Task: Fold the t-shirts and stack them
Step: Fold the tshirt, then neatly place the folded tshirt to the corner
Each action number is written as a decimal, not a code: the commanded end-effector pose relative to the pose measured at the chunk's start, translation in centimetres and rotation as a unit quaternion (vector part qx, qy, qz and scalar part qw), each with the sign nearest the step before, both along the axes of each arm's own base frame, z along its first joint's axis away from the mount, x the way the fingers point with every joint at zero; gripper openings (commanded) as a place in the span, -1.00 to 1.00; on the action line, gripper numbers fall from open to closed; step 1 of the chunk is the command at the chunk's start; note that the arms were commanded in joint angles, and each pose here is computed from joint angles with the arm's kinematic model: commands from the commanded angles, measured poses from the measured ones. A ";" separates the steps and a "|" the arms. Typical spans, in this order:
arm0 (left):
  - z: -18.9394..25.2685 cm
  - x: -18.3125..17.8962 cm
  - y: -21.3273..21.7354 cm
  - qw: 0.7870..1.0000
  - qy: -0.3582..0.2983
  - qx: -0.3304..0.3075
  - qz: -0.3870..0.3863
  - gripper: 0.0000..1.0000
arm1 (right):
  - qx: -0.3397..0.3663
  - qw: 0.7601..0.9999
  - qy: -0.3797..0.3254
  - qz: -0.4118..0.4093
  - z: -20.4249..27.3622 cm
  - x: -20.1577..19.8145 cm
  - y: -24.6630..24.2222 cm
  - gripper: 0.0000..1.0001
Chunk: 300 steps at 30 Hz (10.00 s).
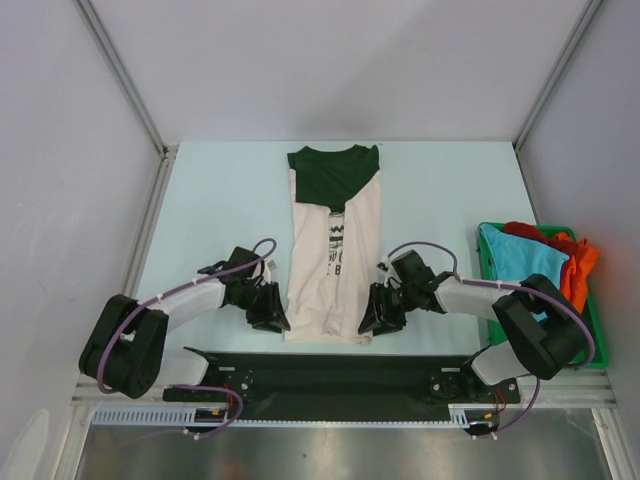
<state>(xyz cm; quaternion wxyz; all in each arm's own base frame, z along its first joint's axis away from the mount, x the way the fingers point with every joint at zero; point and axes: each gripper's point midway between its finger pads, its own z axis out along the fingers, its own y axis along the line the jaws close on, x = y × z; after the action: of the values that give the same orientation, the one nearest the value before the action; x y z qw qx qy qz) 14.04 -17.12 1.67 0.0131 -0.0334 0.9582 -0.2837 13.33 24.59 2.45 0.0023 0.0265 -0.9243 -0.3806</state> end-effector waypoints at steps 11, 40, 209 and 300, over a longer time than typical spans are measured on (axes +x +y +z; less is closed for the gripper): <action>2.1 1.1 -0.6 0.998 -0.057 -0.023 -0.022 -0.99 | -0.038 0.999 -0.018 -0.006 -0.6 0.1 -1.7 -1.00; 12.4 19.8 -1.0 0.960 -0.280 -0.004 -0.026 -0.99 | 0.045 0.959 -0.269 -0.077 12.1 22.6 -3.9 -1.00; 2.4 35.5 -2.4 0.967 -0.242 -0.025 -0.078 0.30 | -0.001 0.966 -0.255 -0.045 2.2 35.5 -5.6 0.32; 6.9 44.6 42.6 0.710 -0.269 0.651 -0.018 -0.99 | -0.046 0.910 -0.411 -0.022 14.6 36.2 -7.8 0.43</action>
<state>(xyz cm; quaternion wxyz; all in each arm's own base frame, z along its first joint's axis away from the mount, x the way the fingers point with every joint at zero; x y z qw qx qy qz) 57.92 23.40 5.83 0.2657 0.0970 0.8844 0.3711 48.36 16.62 14.87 -0.3536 0.1439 -0.8742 -0.3000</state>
